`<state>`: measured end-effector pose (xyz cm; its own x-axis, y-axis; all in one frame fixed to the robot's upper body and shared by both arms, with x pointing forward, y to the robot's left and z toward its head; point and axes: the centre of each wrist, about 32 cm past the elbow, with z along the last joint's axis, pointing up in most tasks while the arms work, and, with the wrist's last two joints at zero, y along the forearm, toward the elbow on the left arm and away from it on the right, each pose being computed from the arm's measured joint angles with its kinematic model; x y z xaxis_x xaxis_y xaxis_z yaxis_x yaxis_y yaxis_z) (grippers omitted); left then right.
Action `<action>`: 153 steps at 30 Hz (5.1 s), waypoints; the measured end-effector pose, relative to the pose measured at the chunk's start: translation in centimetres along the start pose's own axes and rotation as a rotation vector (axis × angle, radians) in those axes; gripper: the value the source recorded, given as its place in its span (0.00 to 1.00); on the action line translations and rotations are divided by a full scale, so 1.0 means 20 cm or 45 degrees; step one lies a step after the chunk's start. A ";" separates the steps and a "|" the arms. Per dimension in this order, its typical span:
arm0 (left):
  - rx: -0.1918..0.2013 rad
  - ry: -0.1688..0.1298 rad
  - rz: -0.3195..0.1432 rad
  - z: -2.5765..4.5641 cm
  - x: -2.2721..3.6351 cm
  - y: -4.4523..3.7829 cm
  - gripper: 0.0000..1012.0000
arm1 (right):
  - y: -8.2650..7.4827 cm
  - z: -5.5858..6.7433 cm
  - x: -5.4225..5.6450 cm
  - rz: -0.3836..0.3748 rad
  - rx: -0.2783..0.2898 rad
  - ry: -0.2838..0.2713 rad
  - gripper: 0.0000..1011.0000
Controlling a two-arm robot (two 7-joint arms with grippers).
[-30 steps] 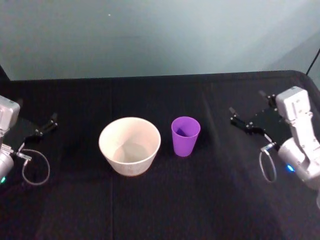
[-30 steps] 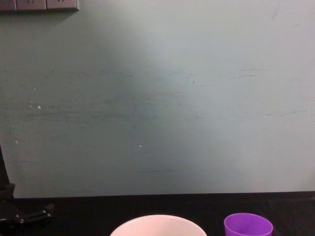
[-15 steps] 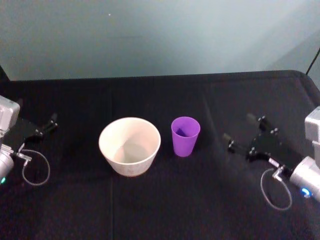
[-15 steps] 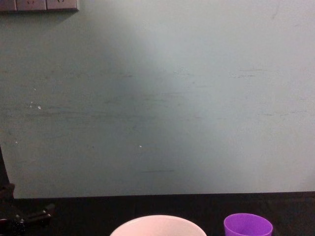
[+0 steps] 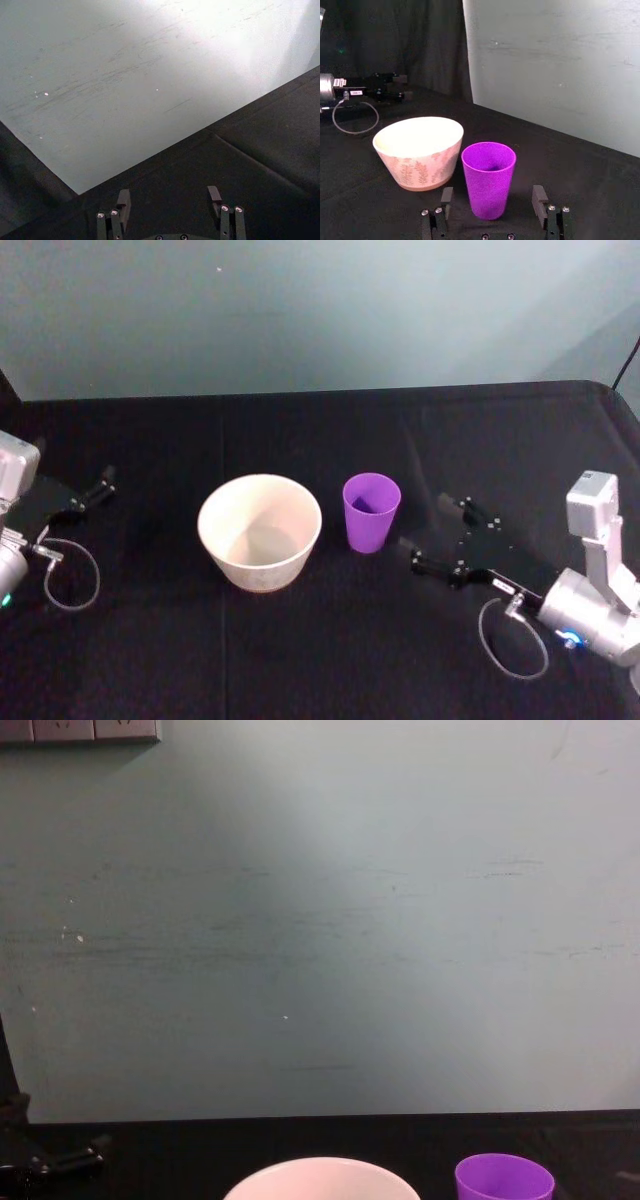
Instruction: Pick up the cup and pour the mung beans from the cup into the bowl.
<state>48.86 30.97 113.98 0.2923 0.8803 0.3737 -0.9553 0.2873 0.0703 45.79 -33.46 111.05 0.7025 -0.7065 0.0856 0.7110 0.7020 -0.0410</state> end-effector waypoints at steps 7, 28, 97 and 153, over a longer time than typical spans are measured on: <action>0.000 0.000 0.000 0.000 0.000 0.000 0.99 | 0.08 -0.01 -0.04 -0.009 -0.019 0.019 0.99; 0.000 0.000 0.000 0.000 0.000 0.000 0.99 | 0.25 -0.01 -0.10 -0.048 -0.030 0.066 0.99; 0.000 0.000 0.000 0.000 0.000 0.000 0.99 | 0.38 -0.04 -0.11 -0.082 0.004 0.086 0.73; 0.000 0.000 0.000 0.000 0.000 0.000 0.99 | 0.22 0.77 0.02 -0.103 0.104 -0.031 0.72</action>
<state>48.86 30.97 113.98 0.2923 0.8803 0.3737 -0.9552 0.2874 0.0703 48.62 -29.28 126.24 0.6412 -0.7595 0.1096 0.7598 0.6484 0.0482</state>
